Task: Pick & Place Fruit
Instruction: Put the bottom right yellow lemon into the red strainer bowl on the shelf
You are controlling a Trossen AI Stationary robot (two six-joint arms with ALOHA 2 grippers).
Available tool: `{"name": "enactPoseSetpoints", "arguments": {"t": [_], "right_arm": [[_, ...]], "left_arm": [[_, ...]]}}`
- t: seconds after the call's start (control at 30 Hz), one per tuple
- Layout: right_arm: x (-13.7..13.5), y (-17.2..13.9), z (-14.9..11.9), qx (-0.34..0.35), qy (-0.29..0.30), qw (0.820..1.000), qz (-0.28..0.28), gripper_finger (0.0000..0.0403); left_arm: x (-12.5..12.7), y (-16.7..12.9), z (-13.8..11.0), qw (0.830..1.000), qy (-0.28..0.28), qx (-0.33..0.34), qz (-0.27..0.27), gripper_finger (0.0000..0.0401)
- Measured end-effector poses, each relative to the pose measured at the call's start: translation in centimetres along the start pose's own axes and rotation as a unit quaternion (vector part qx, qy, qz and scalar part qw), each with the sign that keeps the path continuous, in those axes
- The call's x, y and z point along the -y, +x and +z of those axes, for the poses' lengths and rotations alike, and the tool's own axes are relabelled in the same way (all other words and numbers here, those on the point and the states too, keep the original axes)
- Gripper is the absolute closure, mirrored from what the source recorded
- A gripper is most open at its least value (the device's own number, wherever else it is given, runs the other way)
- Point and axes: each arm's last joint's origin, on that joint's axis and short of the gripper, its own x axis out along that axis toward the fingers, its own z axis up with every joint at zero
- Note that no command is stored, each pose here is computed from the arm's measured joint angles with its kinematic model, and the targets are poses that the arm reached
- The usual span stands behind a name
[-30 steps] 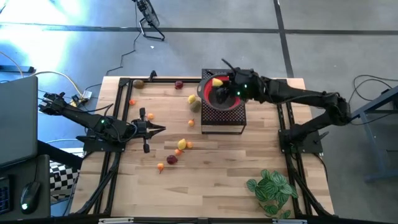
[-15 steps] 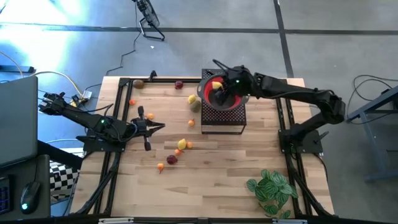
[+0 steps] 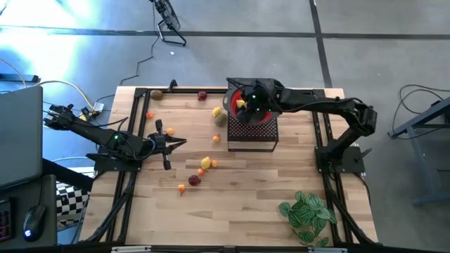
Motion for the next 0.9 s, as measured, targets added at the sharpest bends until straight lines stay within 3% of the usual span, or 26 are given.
{"name": "enactPoseSetpoints", "arguments": {"t": [0.57,0.9], "right_arm": [[-0.02,0.22,-0.05,-0.002,-0.029,1.000,-0.003,0.0186],[0.04,-0.11,0.02,0.001,-0.032,0.999,-0.002,0.0150]], "left_arm": [[0.00,0.00,0.00,1.000,0.000,0.000,0.000,0.0384],[0.00,0.00,0.00,1.000,0.000,0.000,0.000,0.0384]]}}
